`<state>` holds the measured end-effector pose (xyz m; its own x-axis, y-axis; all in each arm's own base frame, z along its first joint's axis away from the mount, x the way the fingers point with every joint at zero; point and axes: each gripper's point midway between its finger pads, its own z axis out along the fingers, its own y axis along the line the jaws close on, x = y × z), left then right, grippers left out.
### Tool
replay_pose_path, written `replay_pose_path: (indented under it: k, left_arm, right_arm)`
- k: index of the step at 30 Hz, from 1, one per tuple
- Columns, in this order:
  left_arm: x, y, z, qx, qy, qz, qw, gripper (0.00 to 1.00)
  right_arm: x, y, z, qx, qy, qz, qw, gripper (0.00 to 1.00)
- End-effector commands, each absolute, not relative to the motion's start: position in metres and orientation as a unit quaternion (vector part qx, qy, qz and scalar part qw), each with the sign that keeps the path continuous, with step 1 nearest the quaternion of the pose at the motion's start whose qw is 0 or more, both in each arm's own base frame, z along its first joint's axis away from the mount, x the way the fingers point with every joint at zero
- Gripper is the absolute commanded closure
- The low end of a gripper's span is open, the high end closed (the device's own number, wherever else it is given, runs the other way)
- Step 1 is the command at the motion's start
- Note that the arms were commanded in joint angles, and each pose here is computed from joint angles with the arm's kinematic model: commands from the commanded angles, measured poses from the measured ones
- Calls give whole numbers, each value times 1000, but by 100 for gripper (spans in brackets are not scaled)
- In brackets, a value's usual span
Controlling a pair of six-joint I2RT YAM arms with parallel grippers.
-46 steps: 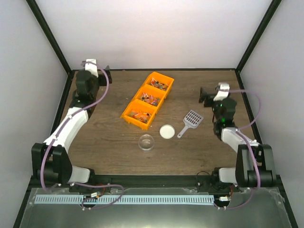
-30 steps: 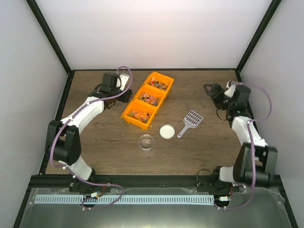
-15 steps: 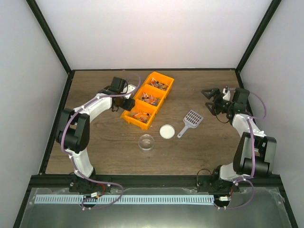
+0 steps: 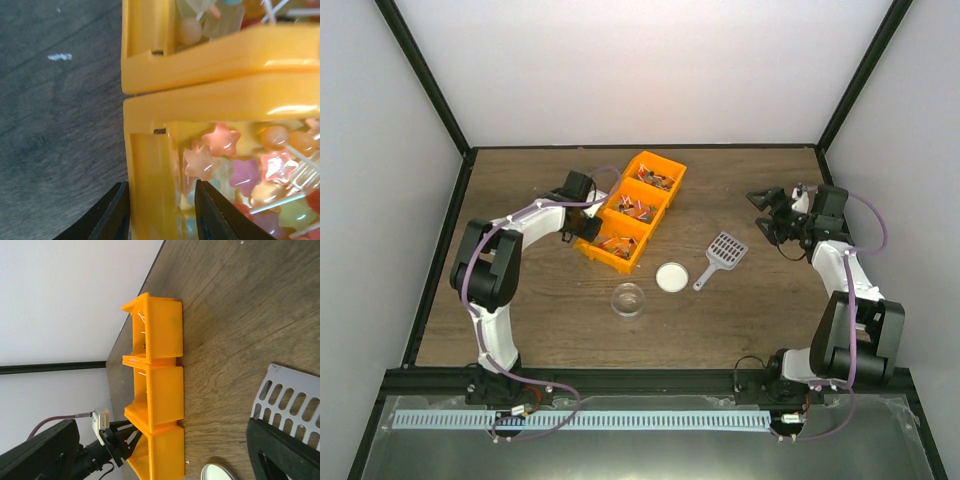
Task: Pack the candies
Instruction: Move the storage box to the center of the board.
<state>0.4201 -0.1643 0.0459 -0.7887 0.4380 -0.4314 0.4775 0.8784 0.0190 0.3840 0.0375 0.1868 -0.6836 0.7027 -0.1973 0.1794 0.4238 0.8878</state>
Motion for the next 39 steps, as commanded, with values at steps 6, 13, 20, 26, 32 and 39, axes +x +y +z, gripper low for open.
replay_pose_path:
  k: [6, 13, 20, 26, 32, 39]
  left_arm:
    - [414, -156, 23, 204, 960, -15, 190, 78]
    - [413, -149, 22, 150, 972, 17, 183, 96]
    - [401, -156, 30, 1, 984, -20, 176, 96]
    - [381, -209, 26, -16, 985, -108, 136, 96]
    - [377, -200, 40, 72, 985, -46, 150, 42]
    - [379, -190, 84, 136, 968, -31, 206, 1]
  right_arm:
    - [376, 31, 195, 267, 815, 416, 303, 13]
    - [372, 29, 196, 261, 822, 400, 310, 19]
    - [380, 64, 204, 219, 843, 383, 307, 15]
    - [385, 116, 209, 175, 856, 389, 293, 14]
    - [383, 124, 214, 160, 856, 390, 300, 14]
    - [381, 127, 212, 153, 854, 397, 298, 12]
